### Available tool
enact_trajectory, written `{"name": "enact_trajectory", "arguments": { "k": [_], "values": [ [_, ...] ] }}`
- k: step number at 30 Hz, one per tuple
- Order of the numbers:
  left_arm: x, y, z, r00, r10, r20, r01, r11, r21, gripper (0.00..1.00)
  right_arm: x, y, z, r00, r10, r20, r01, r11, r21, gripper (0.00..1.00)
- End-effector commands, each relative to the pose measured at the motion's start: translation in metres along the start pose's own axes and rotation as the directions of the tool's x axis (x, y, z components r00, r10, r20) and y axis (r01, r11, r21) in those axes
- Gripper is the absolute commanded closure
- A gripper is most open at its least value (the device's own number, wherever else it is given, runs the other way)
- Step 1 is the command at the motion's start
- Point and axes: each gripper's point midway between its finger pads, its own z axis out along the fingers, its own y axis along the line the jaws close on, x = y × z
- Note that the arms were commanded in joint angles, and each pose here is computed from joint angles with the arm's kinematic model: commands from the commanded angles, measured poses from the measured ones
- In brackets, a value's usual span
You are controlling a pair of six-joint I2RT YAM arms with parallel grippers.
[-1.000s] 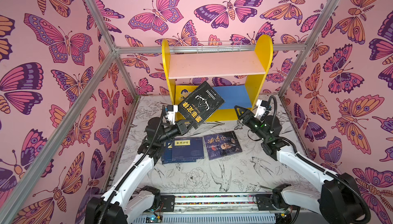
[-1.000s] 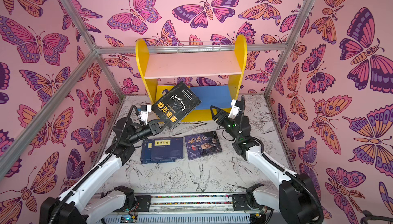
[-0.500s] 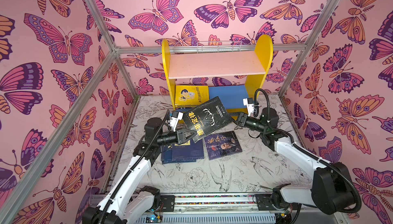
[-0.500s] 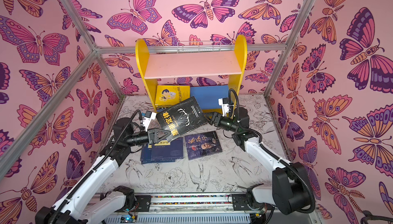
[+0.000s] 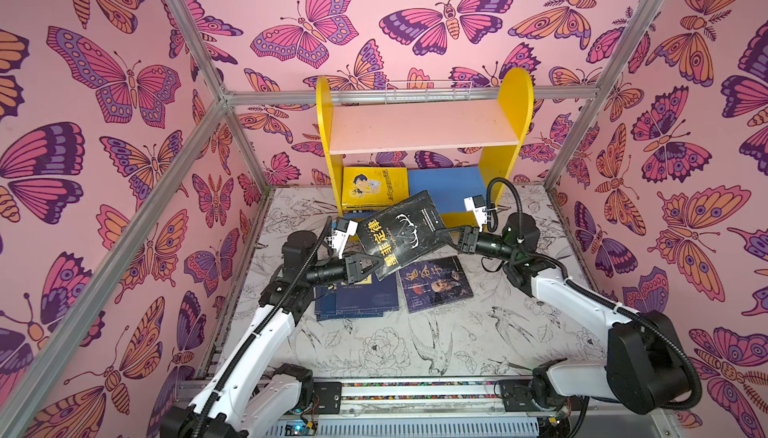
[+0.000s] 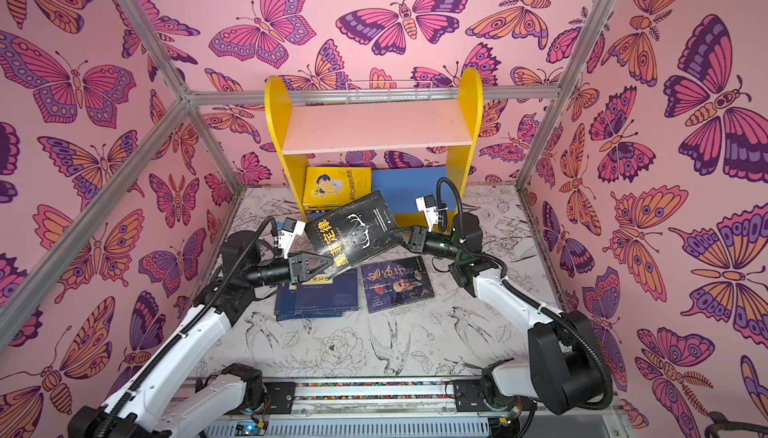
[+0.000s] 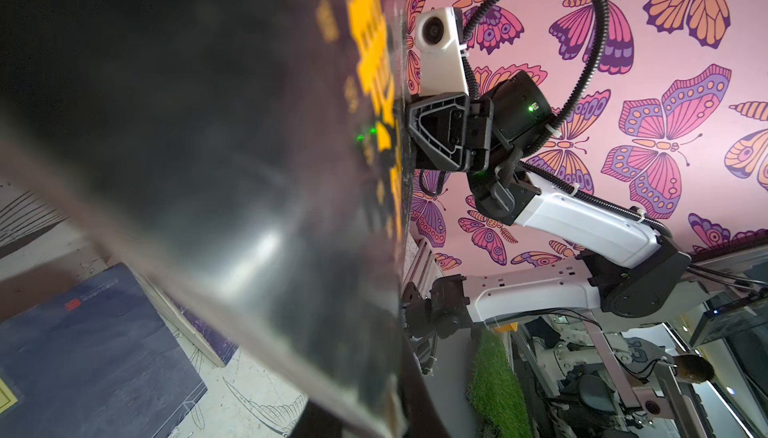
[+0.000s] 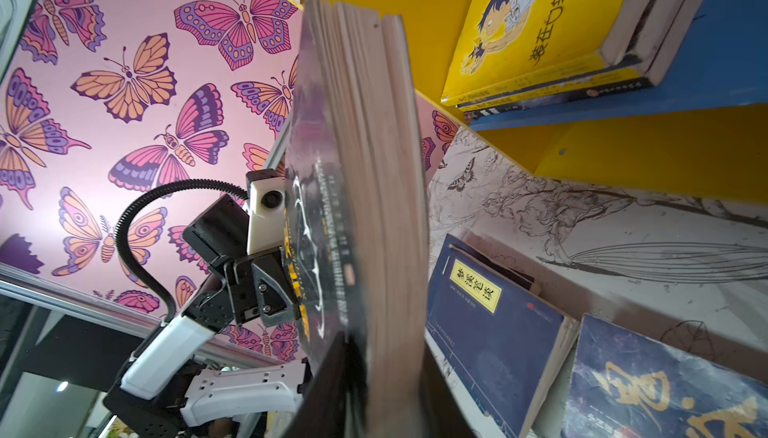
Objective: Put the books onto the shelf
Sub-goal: 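Lift the black book toward the shelf with the right gripper, left supporting, then carry the black book onto the blue shelf with the right gripper while left withdraws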
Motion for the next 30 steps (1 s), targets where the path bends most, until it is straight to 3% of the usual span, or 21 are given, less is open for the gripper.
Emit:
{"name": "enact_trajectory", "arguments": {
  "k": [1,3,5,7,9,11,13,14,23,30],
  "values": [
    [-0.016,-0.003,-0.004,0.994,0.092,0.065,-0.090,0.996,-0.026,1.00,-0.006,0.014,-0.005,0.997,-0.068,0.047,0.069,0.997,-0.017,0.89],
    [-0.020,0.014,-0.007,0.993,0.069,0.099,-0.058,0.993,-0.107,0.89,-0.013,0.011,-0.007,0.993,-0.077,0.091,0.076,0.997,0.013,0.95],
    [-0.024,0.042,-0.014,0.989,0.023,0.149,0.014,0.970,-0.243,0.58,-0.021,0.008,-0.009,0.987,-0.079,0.138,0.074,0.997,0.038,0.99],
    [-0.026,0.072,-0.028,0.976,-0.010,0.217,0.096,0.916,-0.389,0.35,-0.033,0.011,-0.012,0.975,-0.089,0.205,0.082,0.996,0.041,1.00],
    [-0.024,0.104,-0.053,0.954,-0.036,0.297,0.202,0.810,-0.551,0.25,-0.044,0.014,-0.014,0.960,-0.095,0.262,0.087,0.995,0.044,1.00],
    [-0.011,0.137,-0.089,0.926,-0.064,0.373,0.327,0.632,-0.702,0.24,-0.058,0.015,-0.017,0.938,-0.110,0.330,0.095,0.994,0.060,1.00],
    [0.003,0.155,-0.117,0.900,-0.093,0.426,0.414,0.491,-0.767,0.24,-0.070,0.015,-0.021,0.914,-0.119,0.387,0.098,0.992,0.074,1.00],
    [0.010,0.161,-0.126,0.890,-0.109,0.443,0.442,0.442,-0.780,0.24,-0.075,0.017,-0.023,0.903,-0.126,0.411,0.105,0.992,0.073,1.00],
    [0.040,0.177,-0.139,0.858,-0.171,0.484,0.511,0.367,-0.777,0.24,-0.100,0.000,-0.014,0.864,-0.070,0.499,0.044,0.997,0.063,1.00],
    [0.045,0.184,-0.133,0.865,-0.204,0.459,0.502,0.365,-0.784,0.25,-0.131,0.001,0.000,0.828,-0.026,0.561,0.045,0.999,-0.020,1.00]
  ]
}}
